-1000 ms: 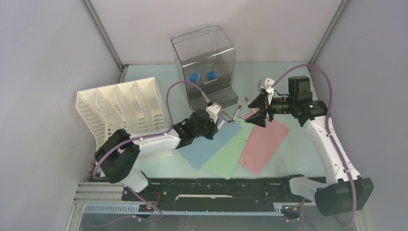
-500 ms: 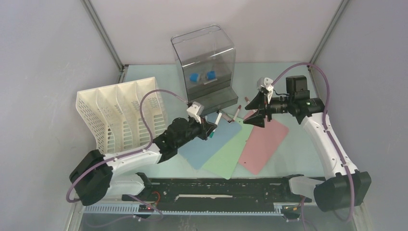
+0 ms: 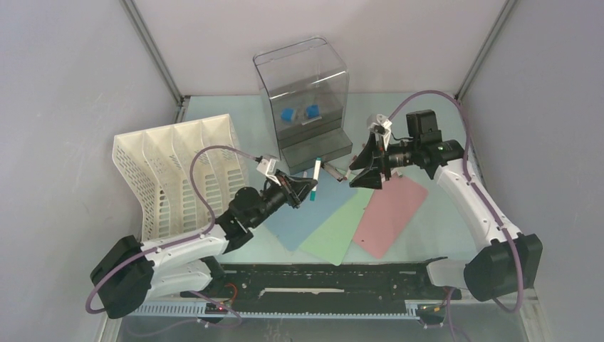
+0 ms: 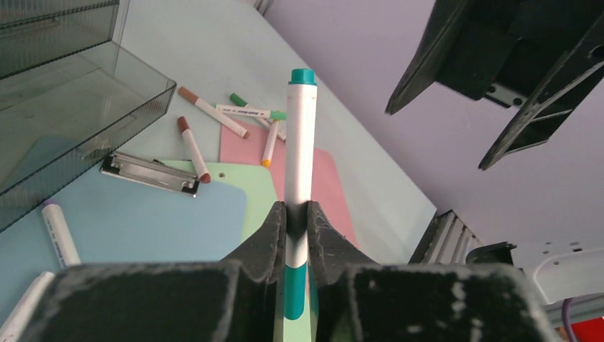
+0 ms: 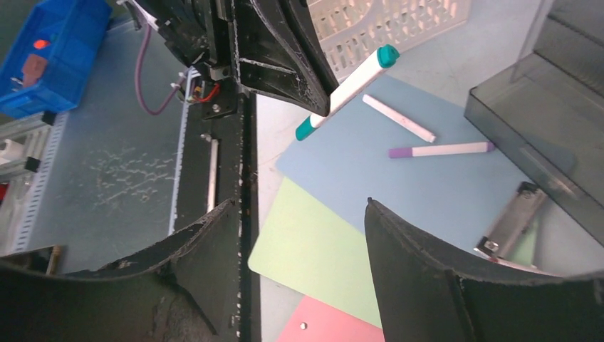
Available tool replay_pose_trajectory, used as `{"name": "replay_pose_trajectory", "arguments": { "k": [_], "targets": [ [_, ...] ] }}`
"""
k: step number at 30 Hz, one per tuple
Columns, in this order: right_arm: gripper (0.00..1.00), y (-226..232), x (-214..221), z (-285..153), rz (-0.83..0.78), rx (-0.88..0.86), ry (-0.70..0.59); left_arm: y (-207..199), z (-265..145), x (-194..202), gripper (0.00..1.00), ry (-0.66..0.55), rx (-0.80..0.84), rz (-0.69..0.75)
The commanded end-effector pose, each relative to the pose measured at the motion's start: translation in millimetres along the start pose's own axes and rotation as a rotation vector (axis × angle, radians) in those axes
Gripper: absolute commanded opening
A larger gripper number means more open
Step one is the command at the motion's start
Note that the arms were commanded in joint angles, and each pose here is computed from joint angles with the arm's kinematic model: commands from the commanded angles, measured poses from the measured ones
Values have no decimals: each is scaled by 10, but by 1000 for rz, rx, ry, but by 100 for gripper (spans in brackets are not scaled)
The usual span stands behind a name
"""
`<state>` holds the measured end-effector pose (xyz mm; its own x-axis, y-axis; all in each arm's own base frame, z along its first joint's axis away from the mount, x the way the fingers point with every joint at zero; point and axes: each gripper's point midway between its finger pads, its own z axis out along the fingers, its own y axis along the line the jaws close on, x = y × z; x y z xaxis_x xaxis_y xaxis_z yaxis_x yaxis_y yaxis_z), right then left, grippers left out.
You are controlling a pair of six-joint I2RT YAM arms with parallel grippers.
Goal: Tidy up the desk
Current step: Place the stationery in the drawer.
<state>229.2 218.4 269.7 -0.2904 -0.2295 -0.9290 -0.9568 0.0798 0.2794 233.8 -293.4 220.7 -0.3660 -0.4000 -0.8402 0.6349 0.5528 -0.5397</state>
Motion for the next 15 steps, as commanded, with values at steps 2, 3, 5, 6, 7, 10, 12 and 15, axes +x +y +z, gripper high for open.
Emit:
{"name": "replay_pose_trajectory", "arguments": {
  "k": [2,3,5,6,7,10,12,15],
  "targets": [
    [71,88,-48,203,70,-64,1,-239,-24,-324,0,-142,70,-64],
    [70,93,-48,244,85,-67,7,-257,-22,-340,0,-152,74,-72],
    [68,89,-51,330,119,-67,17,-287,-18,-368,0,-169,81,-91],
    [67,92,-57,374,138,-64,22,-301,-16,-388,0,-180,85,-99],
    [65,78,-64,417,154,-58,18,-306,-16,-403,0,-191,85,-113],
    [64,70,-26,511,210,-53,-24,-317,-13,-457,0,-221,77,-143],
    [63,49,-36,542,237,-34,-54,-312,1,-479,0,-234,65,-160],
    [62,13,-60,579,284,-3,-74,-328,39,-498,0,-244,58,-198]
  ]
}}
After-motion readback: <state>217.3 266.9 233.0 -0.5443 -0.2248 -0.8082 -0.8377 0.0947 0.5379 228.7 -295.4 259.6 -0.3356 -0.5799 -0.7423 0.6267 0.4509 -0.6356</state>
